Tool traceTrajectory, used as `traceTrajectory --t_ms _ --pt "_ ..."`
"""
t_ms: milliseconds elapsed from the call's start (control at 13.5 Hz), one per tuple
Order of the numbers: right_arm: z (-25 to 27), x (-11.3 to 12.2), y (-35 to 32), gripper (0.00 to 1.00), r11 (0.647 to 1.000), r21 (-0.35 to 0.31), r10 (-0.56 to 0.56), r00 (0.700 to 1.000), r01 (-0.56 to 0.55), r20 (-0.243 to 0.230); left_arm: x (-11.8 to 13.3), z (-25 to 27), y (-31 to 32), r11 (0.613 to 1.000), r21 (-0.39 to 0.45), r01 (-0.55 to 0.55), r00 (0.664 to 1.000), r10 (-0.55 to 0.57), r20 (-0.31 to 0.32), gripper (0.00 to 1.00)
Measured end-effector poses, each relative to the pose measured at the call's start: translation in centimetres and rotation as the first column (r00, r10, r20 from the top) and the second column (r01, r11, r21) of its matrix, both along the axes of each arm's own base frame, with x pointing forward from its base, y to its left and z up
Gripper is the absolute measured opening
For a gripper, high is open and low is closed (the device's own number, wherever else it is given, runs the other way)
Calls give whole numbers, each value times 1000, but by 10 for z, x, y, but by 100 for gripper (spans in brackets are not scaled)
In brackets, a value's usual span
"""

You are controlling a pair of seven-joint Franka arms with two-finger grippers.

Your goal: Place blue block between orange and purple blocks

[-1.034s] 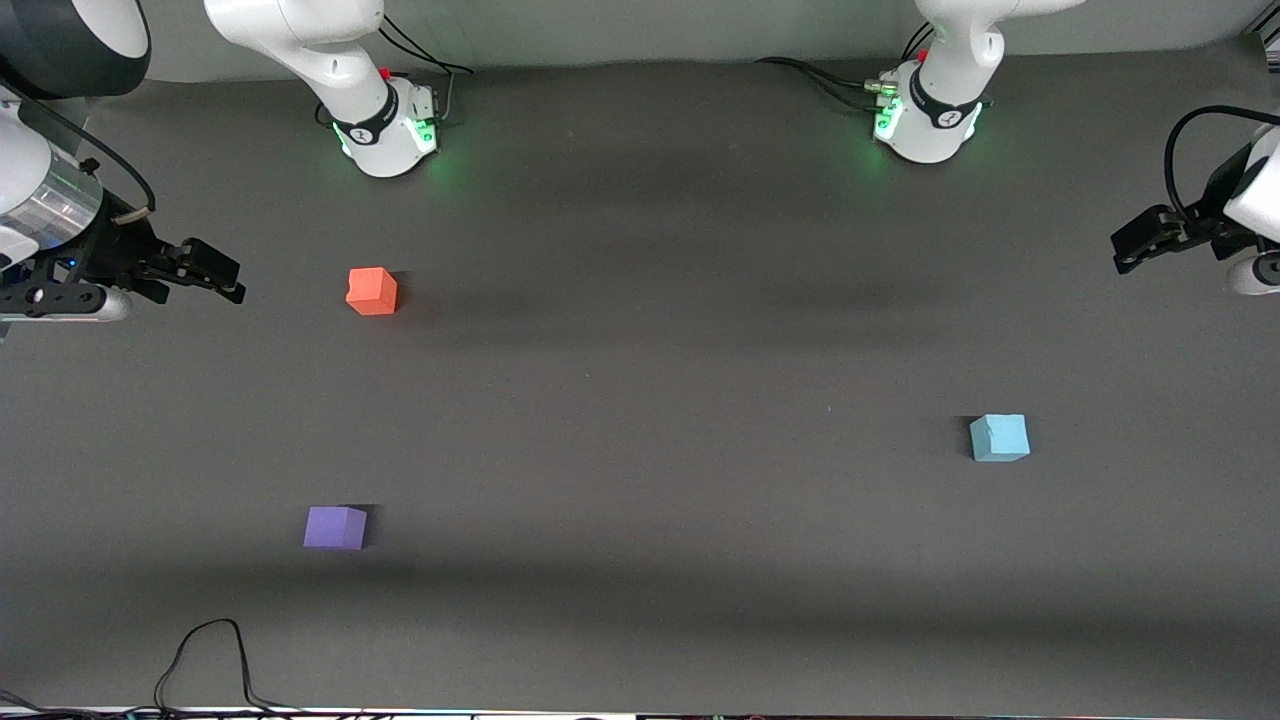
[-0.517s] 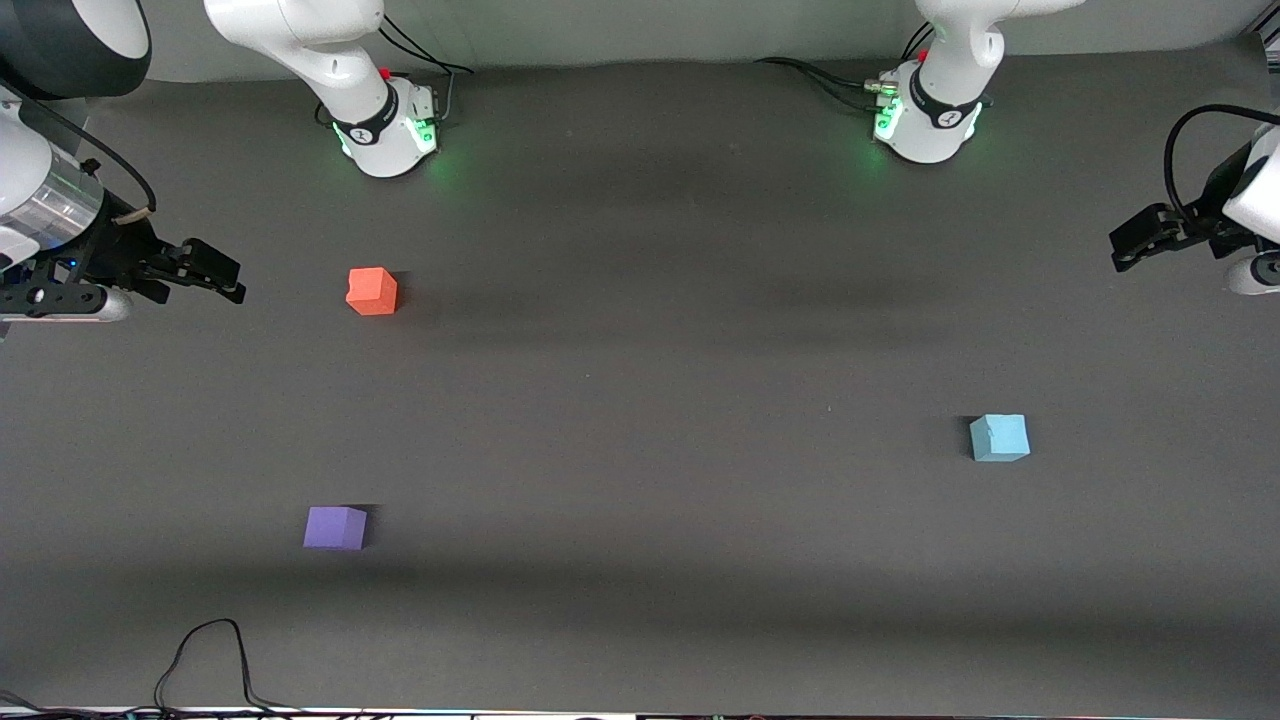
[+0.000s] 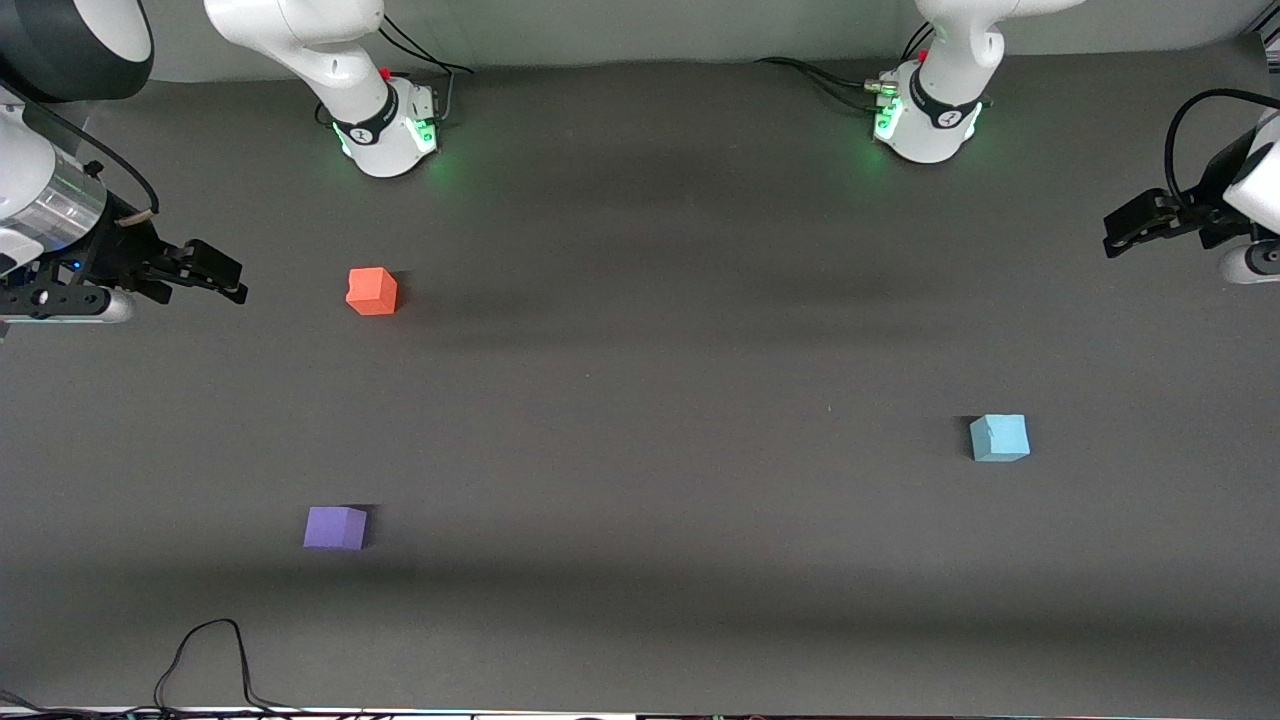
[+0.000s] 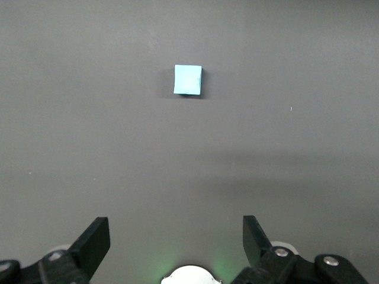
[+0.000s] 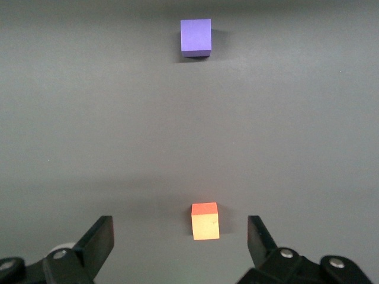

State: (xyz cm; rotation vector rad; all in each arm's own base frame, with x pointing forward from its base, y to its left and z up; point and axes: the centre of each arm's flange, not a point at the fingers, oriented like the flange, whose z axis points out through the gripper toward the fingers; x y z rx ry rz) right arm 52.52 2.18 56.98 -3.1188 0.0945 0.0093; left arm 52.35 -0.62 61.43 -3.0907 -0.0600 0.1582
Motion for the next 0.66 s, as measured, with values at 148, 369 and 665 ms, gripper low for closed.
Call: traceTrajectory --t_ms 148,369,665 --pt "0 0 0 100 1000 0 0 1000 0 0 9 -23 15 1000 -10 -3 999 3 -45 100" --pt "0 0 -1 100 1000 0 -2 1000 2 0 32 -81 29 1000 -27 -12 995 9 -95 100" --pt "0 0 -2 100 1000 0 -4 1000 4 1 65 -197 31 999 -41 -5 997 2 -83 100"
